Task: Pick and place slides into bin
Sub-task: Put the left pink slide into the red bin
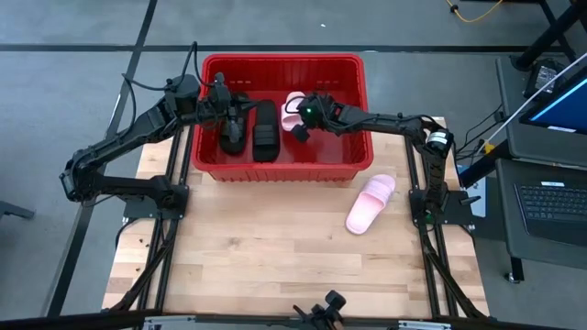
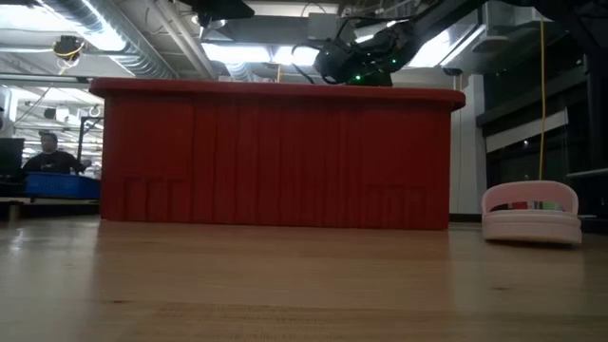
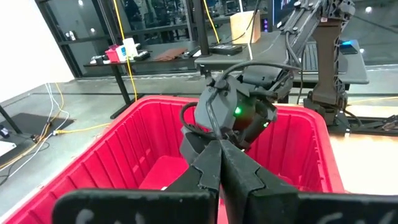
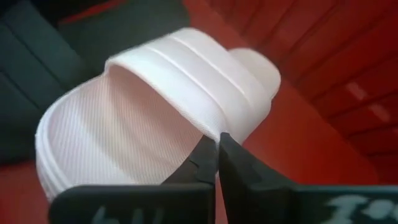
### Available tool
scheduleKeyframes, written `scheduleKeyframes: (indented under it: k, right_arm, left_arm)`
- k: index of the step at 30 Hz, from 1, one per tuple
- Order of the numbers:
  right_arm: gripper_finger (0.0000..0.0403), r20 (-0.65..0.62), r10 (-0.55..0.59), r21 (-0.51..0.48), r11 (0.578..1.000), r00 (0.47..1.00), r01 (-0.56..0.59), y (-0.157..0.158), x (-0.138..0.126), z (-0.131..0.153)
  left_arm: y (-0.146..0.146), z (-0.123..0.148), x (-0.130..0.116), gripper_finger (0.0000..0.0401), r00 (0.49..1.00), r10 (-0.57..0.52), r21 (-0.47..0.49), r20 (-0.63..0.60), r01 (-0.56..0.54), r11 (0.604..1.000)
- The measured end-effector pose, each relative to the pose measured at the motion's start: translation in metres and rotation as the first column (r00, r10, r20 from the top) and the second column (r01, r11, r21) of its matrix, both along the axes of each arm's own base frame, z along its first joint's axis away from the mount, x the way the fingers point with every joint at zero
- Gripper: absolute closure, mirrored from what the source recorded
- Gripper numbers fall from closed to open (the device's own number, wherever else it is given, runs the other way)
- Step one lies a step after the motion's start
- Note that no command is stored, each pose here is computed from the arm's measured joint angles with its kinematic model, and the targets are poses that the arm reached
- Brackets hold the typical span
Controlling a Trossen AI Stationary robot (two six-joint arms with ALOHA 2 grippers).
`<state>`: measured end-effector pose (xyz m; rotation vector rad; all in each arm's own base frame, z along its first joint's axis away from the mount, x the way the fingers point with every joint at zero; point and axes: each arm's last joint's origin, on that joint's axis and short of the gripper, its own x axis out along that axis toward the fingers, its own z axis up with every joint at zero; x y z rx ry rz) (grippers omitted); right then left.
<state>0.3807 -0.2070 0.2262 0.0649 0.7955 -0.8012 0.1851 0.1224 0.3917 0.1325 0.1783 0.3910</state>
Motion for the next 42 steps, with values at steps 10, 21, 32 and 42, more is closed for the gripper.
scheduleKeyframes:
  k: [10,21,32,42]
  right_arm:
    - [0.036,-0.039,0.013,0.038,0.999,0.999,-0.011,0.002,-0.0027,-0.0043]
    - [0.0357,-0.055,0.056,0.053,0.997,0.997,-0.053,0.0031,-0.0028,-0.0052]
    - [0.0319,-0.033,0.099,0.102,0.99,0.995,-0.095,0.0048,-0.0021,-0.0061]
    - [0.0265,-0.059,0.084,0.136,0.988,0.995,-0.076,0.0064,-0.0052,-0.009]
  left_arm:
    - [0.0,-0.0001,0.0,0.0399,1.0,0.0,-0.003,0.001,0.0,1.0]
    - [-0.0012,-0.0001,0.0005,0.0399,0.999,-0.043,-0.023,0.01,0.043,0.999]
    - [-0.0016,0.0,0.0006,0.0399,0.998,-0.055,-0.034,0.016,0.055,0.998]
    - [-0.0016,0.0,0.0006,0.0398,0.998,-0.053,-0.041,0.019,0.054,0.998]
